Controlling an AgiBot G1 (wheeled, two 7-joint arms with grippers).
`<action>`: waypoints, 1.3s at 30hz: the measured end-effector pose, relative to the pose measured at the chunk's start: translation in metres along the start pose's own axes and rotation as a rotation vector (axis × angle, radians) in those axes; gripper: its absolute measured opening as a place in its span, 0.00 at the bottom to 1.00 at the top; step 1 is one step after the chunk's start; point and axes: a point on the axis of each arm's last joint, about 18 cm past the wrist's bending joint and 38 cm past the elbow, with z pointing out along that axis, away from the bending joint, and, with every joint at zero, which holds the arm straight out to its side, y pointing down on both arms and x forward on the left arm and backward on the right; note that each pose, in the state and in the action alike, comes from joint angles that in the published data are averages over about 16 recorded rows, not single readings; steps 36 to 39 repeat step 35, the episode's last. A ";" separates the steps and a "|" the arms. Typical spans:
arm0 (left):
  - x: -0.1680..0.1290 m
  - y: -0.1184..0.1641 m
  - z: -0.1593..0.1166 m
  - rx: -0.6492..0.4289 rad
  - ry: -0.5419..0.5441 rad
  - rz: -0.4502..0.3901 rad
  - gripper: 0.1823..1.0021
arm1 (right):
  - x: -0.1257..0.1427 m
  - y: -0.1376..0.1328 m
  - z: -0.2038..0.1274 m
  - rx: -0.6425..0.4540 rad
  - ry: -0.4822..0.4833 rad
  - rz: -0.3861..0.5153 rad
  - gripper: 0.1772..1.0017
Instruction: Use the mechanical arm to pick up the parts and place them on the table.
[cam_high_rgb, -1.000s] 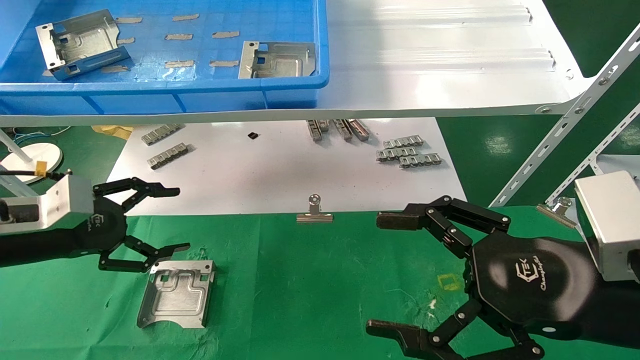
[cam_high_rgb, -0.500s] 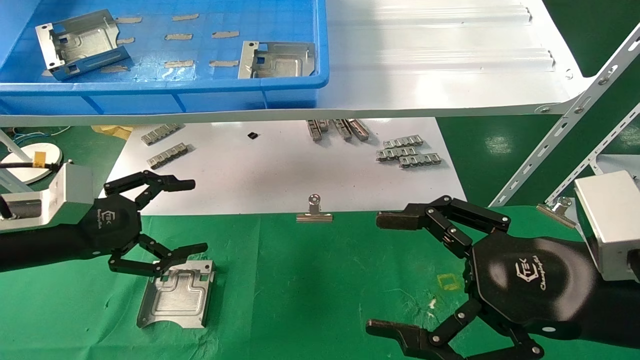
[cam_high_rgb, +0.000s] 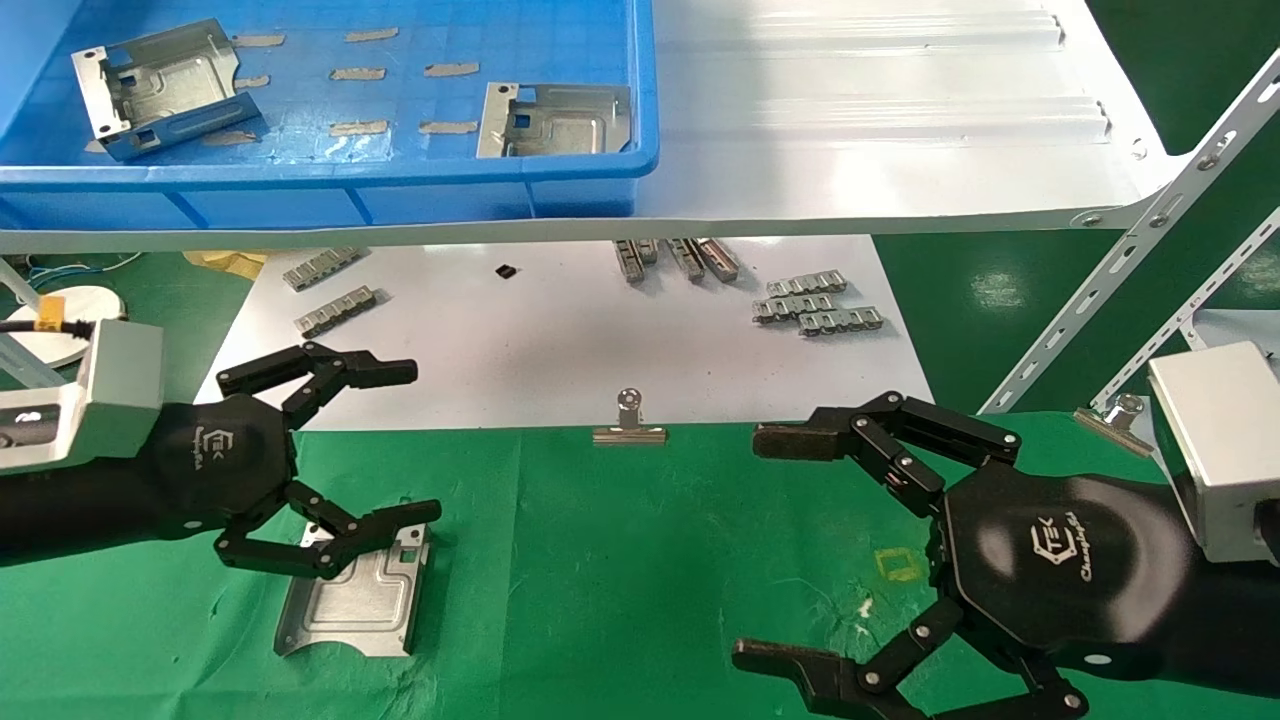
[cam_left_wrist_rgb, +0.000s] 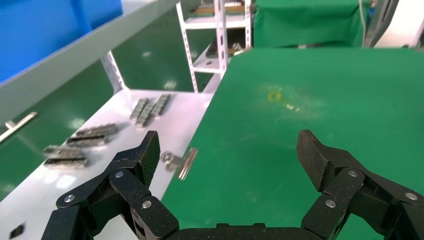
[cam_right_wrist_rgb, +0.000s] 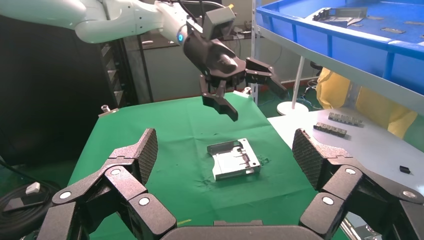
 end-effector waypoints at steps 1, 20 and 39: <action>0.002 -0.002 0.000 0.007 0.004 -0.005 1.00 | 0.000 0.000 0.000 0.000 0.000 0.000 1.00; 0.047 -0.044 0.006 0.111 0.101 -0.096 1.00 | 0.000 0.000 0.000 0.000 0.000 0.000 1.00; 0.077 -0.067 0.007 0.147 0.170 -0.138 1.00 | 0.000 0.000 0.000 0.000 0.000 0.000 1.00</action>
